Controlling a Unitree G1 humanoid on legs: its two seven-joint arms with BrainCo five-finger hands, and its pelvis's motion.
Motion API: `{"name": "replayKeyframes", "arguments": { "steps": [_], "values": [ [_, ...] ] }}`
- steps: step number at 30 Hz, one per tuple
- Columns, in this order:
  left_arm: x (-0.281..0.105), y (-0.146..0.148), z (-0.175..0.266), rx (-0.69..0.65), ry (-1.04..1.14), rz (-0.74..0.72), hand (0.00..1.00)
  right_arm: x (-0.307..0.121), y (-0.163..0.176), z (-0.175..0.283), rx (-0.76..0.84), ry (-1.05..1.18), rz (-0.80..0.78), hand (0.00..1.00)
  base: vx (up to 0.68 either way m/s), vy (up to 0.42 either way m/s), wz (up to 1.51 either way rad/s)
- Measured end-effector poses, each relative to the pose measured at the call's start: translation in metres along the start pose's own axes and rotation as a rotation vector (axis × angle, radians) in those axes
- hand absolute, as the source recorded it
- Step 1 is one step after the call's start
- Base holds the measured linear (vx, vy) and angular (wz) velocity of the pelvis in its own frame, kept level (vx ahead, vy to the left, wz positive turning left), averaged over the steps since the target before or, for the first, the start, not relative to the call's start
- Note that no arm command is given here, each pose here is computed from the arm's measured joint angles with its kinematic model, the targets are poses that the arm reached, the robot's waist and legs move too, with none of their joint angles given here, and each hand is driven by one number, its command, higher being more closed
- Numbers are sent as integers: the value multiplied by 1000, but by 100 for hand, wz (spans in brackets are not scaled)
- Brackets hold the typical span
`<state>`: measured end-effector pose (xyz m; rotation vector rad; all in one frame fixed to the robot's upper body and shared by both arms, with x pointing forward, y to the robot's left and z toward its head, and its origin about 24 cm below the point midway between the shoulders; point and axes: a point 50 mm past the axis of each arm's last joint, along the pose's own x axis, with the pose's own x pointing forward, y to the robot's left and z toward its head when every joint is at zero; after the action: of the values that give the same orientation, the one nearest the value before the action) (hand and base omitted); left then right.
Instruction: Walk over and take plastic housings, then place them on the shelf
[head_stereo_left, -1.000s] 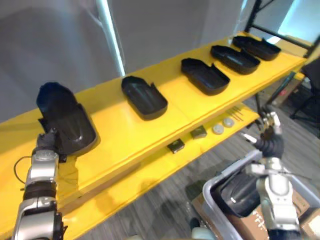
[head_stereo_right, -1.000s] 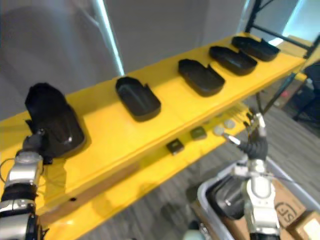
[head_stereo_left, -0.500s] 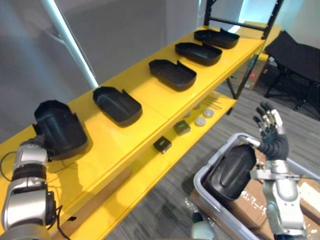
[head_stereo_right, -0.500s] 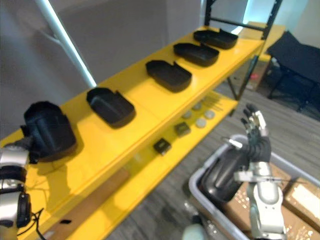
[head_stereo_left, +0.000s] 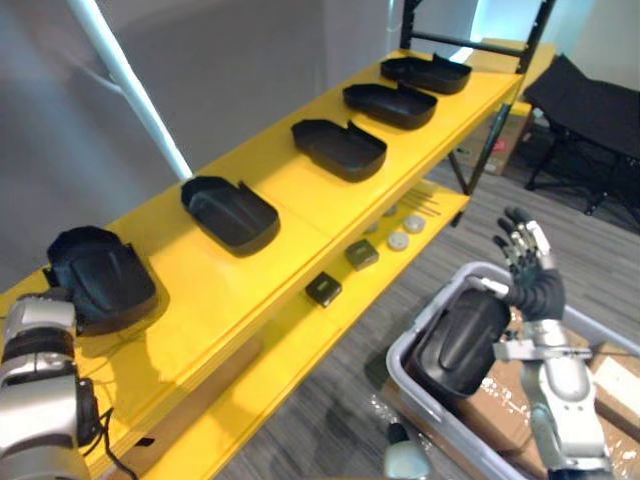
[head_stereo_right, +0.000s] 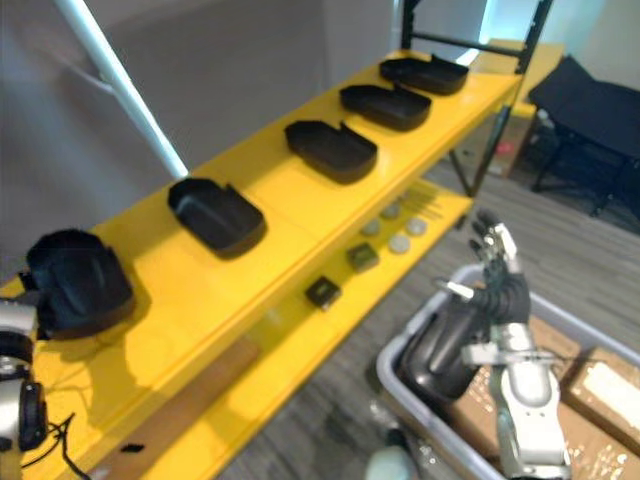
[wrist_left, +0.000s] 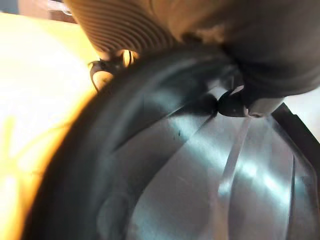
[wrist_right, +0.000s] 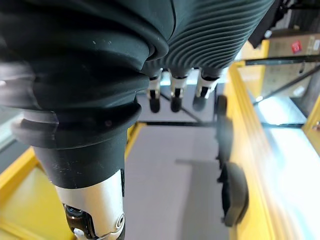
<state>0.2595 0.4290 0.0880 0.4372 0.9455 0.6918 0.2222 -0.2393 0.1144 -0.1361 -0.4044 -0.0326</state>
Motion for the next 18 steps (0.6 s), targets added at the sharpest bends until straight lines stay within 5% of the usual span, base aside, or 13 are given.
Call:
{"name": "replayKeyframes", "arguments": {
  "steps": [16,17,18],
  "values": [
    [11,0,-37,1,75,-13,100,2,10,-5,6,45,70,0,-2,0,3],
    [11,0,-39,4,79,-16,0,2,11,-5,7,45,72,0,0,0,0],
    [11,0,-42,8,85,-17,0,3,11,-4,7,43,72,0,0,0,0]
  ]
}}
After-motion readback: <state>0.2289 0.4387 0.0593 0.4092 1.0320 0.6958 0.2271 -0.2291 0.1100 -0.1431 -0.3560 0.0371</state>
